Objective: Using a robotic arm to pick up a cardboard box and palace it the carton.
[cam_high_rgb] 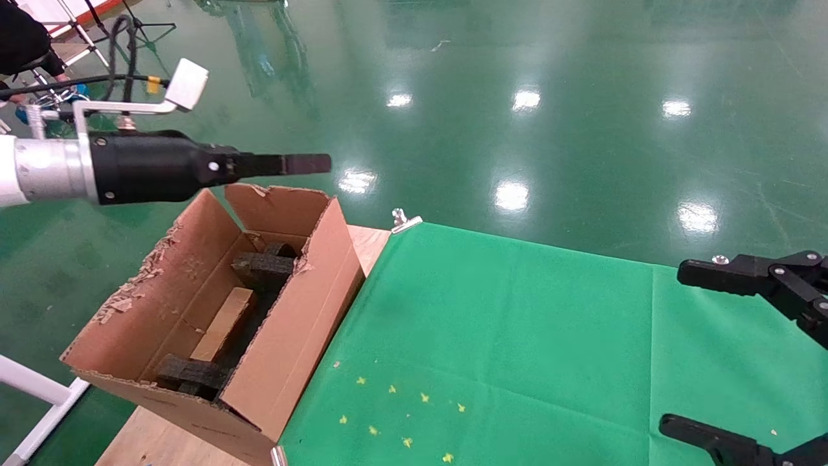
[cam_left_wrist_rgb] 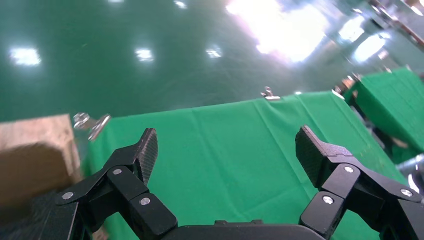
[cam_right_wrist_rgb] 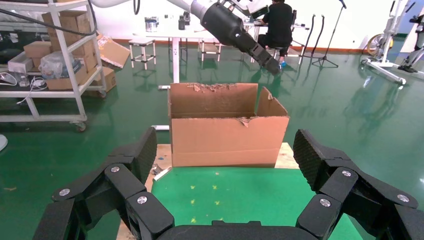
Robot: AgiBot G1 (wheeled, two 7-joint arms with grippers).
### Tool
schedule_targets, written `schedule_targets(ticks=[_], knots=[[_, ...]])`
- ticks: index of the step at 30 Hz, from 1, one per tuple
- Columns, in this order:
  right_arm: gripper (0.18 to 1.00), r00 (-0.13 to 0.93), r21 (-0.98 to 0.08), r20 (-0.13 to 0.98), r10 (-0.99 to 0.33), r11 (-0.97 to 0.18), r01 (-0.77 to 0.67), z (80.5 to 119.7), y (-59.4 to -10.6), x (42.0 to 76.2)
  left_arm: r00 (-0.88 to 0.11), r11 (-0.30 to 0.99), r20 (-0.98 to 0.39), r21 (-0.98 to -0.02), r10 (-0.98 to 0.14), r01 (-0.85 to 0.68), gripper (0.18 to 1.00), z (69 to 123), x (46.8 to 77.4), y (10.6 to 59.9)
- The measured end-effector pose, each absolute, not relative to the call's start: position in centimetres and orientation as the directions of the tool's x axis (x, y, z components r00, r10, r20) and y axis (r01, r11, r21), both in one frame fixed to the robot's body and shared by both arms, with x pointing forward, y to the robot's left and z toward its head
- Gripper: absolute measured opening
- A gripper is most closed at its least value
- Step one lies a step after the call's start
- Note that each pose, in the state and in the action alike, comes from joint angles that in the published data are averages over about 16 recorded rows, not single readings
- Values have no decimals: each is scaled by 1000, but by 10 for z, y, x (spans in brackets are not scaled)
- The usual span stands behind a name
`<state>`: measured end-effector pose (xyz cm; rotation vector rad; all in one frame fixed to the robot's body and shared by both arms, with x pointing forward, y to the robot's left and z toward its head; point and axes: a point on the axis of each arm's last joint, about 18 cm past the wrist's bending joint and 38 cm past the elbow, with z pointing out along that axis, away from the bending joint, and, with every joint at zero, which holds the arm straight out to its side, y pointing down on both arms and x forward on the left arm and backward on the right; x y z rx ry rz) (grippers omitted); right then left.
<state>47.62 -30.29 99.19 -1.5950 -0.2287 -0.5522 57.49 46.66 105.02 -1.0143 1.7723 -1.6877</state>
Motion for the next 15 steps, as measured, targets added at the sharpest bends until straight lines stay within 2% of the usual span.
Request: schedule_targets(ticks=[15], knots=[[1001, 861, -879, 477, -179, -112, 464, 992, -303, 476, -780, 108, -75, -994, -622, 10, 1001, 1035, 564, 406]])
